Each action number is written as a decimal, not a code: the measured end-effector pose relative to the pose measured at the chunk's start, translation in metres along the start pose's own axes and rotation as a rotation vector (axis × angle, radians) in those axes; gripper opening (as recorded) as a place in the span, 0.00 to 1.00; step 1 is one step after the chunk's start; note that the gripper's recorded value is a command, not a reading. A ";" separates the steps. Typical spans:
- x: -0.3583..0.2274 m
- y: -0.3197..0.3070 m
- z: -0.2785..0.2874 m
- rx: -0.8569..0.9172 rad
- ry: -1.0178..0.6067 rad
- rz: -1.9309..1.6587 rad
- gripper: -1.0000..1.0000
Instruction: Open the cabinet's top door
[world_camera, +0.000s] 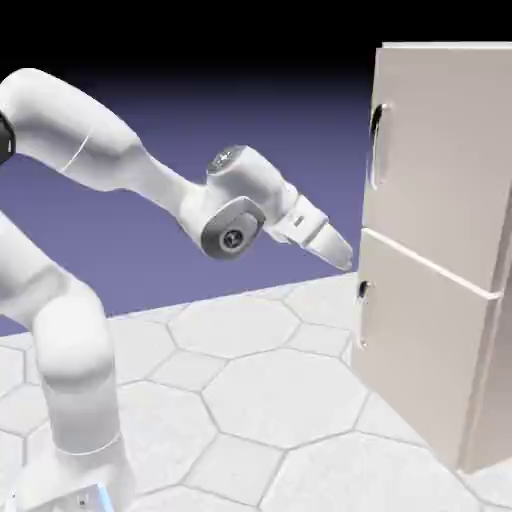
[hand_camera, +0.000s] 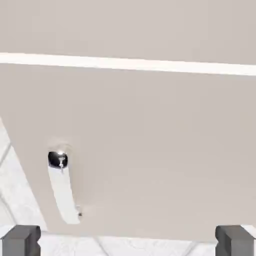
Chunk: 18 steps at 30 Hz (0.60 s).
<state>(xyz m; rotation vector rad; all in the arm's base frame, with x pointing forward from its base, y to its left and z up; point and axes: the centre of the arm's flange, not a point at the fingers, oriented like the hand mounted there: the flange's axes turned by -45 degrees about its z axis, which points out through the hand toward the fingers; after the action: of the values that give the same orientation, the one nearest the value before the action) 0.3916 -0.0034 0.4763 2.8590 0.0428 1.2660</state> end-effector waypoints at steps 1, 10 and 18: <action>0.005 0.003 -0.004 -0.004 0.014 0.008 0.50; 0.043 0.021 -0.040 -0.032 0.139 0.063 0.50; 0.067 0.025 -0.069 -0.045 0.252 0.093 0.50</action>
<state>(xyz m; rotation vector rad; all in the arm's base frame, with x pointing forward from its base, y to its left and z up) 0.3858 -0.0258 0.5724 2.6746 -0.1150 1.6160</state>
